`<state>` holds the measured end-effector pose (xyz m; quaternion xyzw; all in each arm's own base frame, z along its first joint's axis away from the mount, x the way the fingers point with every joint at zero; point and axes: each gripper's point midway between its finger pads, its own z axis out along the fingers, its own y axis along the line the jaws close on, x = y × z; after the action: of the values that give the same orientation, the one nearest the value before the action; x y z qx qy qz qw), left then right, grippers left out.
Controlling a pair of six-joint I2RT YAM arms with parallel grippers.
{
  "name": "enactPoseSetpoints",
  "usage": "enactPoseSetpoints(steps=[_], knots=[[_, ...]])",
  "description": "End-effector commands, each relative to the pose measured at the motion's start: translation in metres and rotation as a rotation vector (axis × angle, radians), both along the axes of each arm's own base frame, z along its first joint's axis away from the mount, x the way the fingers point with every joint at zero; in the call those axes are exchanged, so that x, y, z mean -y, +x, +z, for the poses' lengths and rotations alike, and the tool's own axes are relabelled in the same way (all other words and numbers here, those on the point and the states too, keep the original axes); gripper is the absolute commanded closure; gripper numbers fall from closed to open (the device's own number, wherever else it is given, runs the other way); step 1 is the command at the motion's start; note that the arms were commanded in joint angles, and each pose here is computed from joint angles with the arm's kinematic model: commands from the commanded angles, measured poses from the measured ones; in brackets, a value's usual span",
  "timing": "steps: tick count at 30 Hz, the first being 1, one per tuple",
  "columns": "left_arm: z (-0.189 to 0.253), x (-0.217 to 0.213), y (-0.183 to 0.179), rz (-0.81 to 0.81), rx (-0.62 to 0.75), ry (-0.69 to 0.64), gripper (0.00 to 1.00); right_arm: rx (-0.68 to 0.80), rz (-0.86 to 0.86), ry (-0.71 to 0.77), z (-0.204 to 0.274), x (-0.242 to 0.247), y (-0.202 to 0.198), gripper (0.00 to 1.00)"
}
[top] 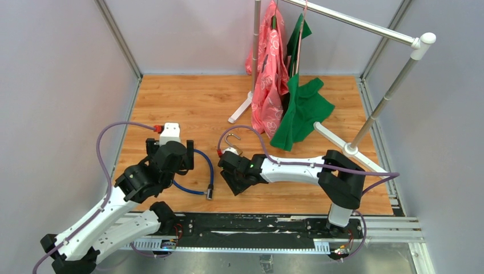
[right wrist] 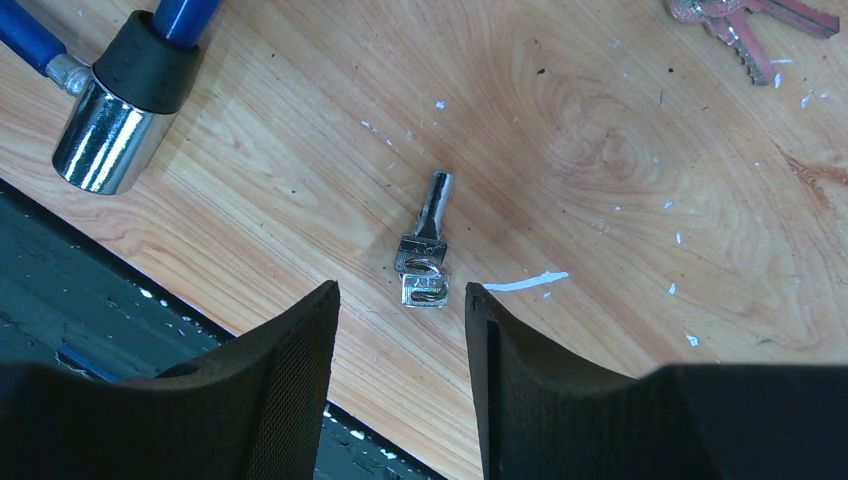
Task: Unlock with the key
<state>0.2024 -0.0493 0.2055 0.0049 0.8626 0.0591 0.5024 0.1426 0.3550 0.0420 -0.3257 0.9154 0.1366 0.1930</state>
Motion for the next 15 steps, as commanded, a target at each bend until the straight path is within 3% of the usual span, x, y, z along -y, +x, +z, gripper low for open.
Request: enactPoseSetpoints(steps=[1,15], knots=[[0.0053,-0.0011,0.0027,0.009,0.048,-0.033,0.0,-0.016,-0.013,-0.045,-0.0074,0.0076,-0.0026,0.47],[0.0081,-0.0011,0.0022,0.002,0.072,-0.054,0.0,-0.024,-0.016,-0.058,-0.0131,0.0091,-0.0005,0.47]])
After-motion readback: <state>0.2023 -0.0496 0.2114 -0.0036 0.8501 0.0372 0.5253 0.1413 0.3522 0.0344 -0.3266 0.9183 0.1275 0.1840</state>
